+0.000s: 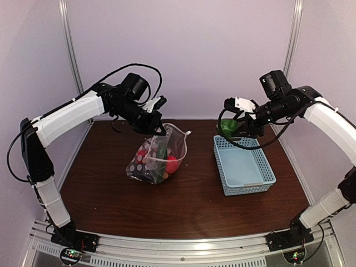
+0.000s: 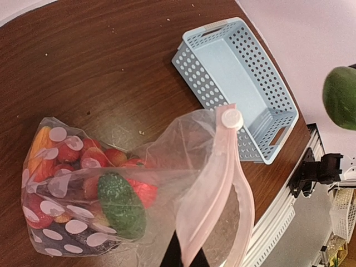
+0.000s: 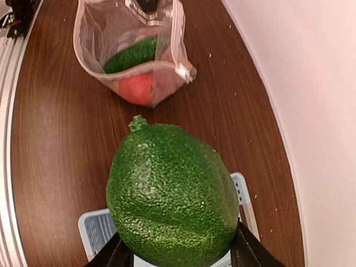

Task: Place the food in the zip-top bag and seal the zipper
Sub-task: Pick up the fake fruit from the bin, then place the fake fruit in the zipper food storage bag.

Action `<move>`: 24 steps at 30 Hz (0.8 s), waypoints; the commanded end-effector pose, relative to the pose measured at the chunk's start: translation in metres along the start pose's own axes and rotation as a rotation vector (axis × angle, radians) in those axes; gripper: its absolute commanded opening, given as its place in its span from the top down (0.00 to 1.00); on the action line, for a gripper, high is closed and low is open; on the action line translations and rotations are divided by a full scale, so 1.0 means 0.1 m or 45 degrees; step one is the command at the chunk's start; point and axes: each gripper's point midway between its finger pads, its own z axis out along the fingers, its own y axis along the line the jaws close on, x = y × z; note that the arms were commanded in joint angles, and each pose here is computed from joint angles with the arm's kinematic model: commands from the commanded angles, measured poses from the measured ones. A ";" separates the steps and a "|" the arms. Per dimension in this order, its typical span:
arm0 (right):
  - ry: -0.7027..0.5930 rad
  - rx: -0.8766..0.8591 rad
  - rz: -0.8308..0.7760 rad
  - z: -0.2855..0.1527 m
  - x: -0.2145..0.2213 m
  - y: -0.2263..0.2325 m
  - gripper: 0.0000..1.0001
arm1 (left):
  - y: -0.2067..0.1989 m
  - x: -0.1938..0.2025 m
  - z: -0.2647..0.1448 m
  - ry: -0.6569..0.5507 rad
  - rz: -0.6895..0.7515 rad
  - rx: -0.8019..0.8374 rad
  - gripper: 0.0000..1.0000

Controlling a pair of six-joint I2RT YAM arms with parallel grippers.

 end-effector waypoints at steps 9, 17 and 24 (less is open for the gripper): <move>-0.594 -0.234 -0.015 0.16 -1.50 0.34 0.49 | -0.14 -0.18 -0.09 -0.093 0.042 0.057 1.00; -0.558 -0.357 -0.041 0.65 -1.53 0.59 0.49 | -0.16 -0.15 -0.11 -0.087 0.050 0.068 1.00; -0.464 -0.393 -0.062 1.11 -1.30 0.72 0.49 | -0.18 -0.19 -0.15 -0.106 0.055 0.070 1.00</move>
